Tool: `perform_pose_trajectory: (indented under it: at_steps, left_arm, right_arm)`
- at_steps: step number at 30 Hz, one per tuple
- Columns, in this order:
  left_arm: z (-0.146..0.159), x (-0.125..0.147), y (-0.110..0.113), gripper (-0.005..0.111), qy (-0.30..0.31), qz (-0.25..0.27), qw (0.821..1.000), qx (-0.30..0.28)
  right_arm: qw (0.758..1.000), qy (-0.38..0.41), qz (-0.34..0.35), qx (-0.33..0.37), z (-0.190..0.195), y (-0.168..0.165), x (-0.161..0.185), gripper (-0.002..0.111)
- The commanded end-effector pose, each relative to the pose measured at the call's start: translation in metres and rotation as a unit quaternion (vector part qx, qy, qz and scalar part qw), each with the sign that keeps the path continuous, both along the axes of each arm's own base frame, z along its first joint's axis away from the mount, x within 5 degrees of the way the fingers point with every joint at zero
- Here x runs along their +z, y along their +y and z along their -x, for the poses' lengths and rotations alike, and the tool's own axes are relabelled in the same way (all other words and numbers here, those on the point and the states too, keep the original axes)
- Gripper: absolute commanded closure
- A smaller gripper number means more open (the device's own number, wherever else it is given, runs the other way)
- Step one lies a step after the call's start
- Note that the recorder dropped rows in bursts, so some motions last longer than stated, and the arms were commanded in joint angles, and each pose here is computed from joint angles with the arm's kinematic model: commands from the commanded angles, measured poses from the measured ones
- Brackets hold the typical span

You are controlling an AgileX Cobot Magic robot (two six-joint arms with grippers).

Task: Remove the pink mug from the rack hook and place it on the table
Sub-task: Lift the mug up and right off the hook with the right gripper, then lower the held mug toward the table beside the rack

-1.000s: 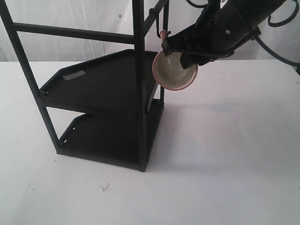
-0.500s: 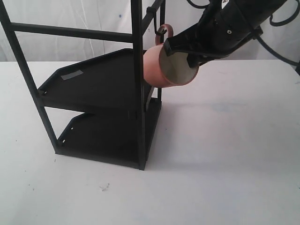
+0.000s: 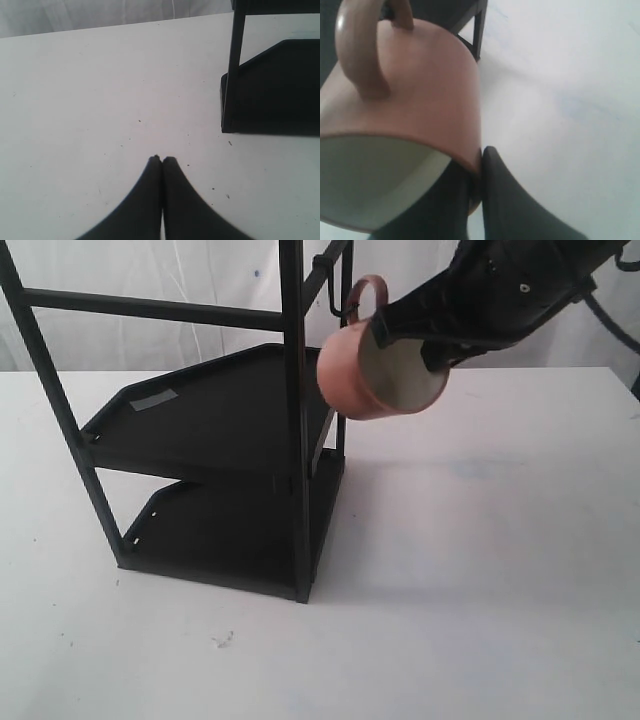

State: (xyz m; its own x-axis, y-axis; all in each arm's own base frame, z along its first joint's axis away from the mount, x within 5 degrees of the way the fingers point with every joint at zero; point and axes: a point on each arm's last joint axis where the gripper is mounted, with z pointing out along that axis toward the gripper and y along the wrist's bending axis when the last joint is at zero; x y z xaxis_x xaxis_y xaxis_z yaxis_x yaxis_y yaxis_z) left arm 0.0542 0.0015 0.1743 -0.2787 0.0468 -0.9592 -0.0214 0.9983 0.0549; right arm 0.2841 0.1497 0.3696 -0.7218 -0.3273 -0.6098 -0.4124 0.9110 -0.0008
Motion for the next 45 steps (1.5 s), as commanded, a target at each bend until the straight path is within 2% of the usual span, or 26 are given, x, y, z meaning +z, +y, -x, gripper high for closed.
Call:
perform_pose_trajectory:
  at_steps: [1,4,6,9,11,18,24,27,31,35,38,41,43,45]
  left_arm:
    - [0.000,-0.001,0.000,0.107,0.002,0.002,1.000,-0.002]
    - [0.000,-0.001,0.000,0.107,0.002,0.002,1.000,-0.002]
    - [0.000,-0.001,0.000,0.107,0.002,0.002,1.000,-0.002]
    - [0.000,-0.001,0.000,0.107,0.002,0.002,1.000,-0.002]
    - [0.000,-0.001,0.000,0.107,0.002,0.002,1.000,-0.002]
    - [0.000,-0.001,0.000,0.107,0.002,0.002,1.000,-0.002]
    - [0.000,-0.001,0.000,0.107,0.002,0.002,1.000,-0.002]
    - [0.000,-0.001,0.000,0.107,0.002,0.002,1.000,-0.002]
    - [0.000,-0.001,0.000,0.107,0.002,0.002,1.000,-0.002]
    - [0.000,-0.001,0.000,0.107,0.002,0.002,1.000,-0.002]
    - [0.000,-0.001,0.000,0.107,0.002,0.002,1.000,-0.002]
    - [0.000,-0.001,0.000,0.107,0.002,0.002,1.000,-0.002]
    - [0.000,-0.001,0.000,0.107,0.002,0.002,1.000,-0.002]
    - [0.000,-0.001,0.000,0.107,0.002,0.002,1.000,-0.002]
  right_arm:
    - [1.000,-0.002,0.030,-0.001,0.011,-0.010,0.010,0.108]
    - [0.999,-0.034,0.018,0.002,0.025,-0.018,0.028,0.108]
    - [0.997,-0.027,0.068,0.023,0.035,-0.028,0.032,0.108]
    - [0.982,-0.033,0.187,-0.012,0.038,-0.052,0.036,0.108]
    - [0.973,-0.048,0.226,-0.021,0.034,-0.058,0.037,0.108]
    - [0.975,-0.002,0.220,-0.007,0.017,-0.044,0.013,0.108]
    - [0.974,0.085,0.198,0.064,0.001,-0.019,-0.029,0.108]
    - [0.967,0.097,0.229,0.062,-0.010,-0.017,-0.043,0.108]
    - [0.964,0.122,0.231,0.043,-0.023,-0.027,-0.057,0.108]
    - [0.969,0.161,0.188,-0.016,-0.036,-0.052,-0.068,0.108]
    - [0.972,0.205,0.096,-0.069,-0.044,-0.079,-0.073,0.108]
    - [0.966,0.241,0.007,-0.090,-0.044,-0.099,-0.081,0.108]
    - [0.963,0.256,-0.014,-0.086,-0.042,-0.103,-0.087,0.108]
    - [0.960,0.265,-0.005,-0.085,-0.039,-0.104,-0.093,0.108]
